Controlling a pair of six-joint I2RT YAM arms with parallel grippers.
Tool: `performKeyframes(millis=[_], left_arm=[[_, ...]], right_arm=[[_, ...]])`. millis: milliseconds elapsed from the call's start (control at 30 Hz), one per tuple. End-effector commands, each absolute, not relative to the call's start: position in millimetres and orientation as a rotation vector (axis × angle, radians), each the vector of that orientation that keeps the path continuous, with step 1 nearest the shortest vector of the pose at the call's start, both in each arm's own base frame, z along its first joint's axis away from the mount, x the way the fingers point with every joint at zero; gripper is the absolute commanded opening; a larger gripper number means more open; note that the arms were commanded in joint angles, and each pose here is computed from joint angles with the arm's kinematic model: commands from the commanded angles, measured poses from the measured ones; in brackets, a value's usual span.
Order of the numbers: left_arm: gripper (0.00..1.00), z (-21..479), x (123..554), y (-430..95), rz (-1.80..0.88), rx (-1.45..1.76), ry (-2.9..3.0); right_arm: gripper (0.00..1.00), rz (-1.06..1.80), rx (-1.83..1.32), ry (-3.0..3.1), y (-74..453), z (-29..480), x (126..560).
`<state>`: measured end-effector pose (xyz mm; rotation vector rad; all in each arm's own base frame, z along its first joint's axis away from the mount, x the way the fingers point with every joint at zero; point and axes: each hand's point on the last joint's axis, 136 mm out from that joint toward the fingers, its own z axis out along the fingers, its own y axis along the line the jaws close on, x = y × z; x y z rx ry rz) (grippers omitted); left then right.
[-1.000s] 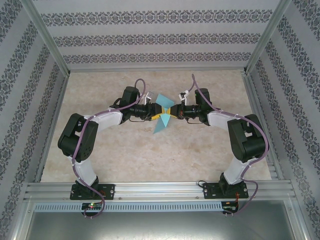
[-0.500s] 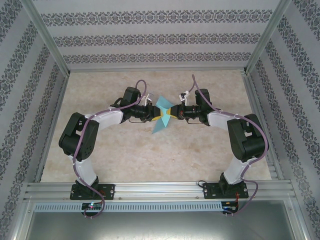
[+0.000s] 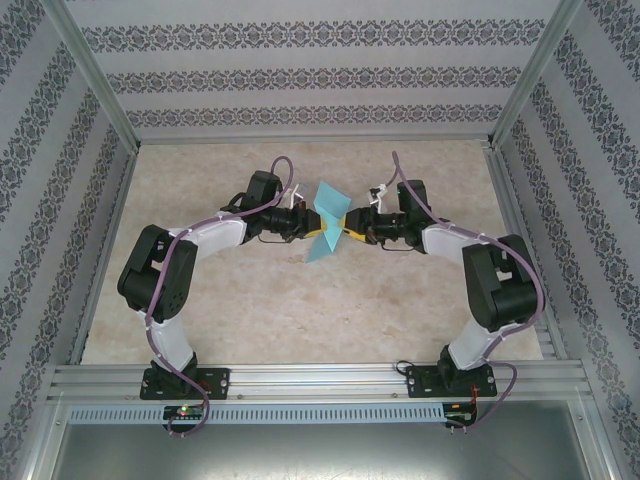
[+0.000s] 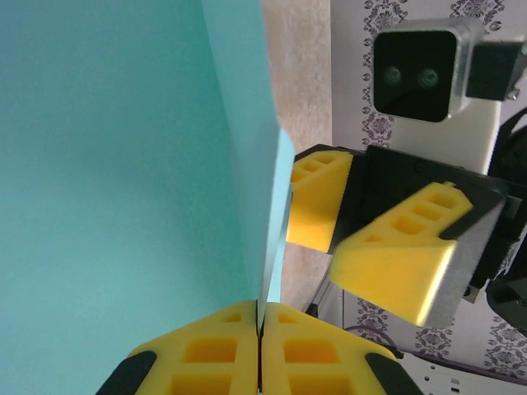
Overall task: Fold a paper plane with a square sheet of paper (pick it up from the middle)
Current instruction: Turn over the paper at the center of the table.
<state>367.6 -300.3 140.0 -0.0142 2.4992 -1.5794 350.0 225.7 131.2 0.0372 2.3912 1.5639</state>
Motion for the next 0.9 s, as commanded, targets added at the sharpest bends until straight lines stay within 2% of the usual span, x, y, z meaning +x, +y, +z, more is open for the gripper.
performKeyframes(millis=[0, 100, 333, 467, 867], left_arm=[[0.09, 150.8, 373.7, -308.2, -1.593, 0.005, 2.454], [0.09, 155.3, 376.6, -309.4, -1.61, -0.006, 2.432], [0.09, 163.7, 378.8, -312.2, -1.639, -0.016, 2.395], [0.09, 161.9, 377.8, -315.7, -1.647, -0.015, 2.395], [0.1, 153.9, 372.2, -315.3, -1.653, -0.017, 2.406]], right_arm=[[0.52, 1.511, 0.061, 2.388, 217.2, 134.6, 343.7], [0.63, 1.579, 0.119, 2.343, 222.5, 139.3, 340.2], [0.65, 1.668, 0.191, 2.33, 241.4, 136.4, 332.2], [0.63, 1.71, 0.19, 2.308, 252.1, 142.0, 333.1], [0.5, 1.763, 0.218, 2.293, 258.4, 142.5, 335.1]])
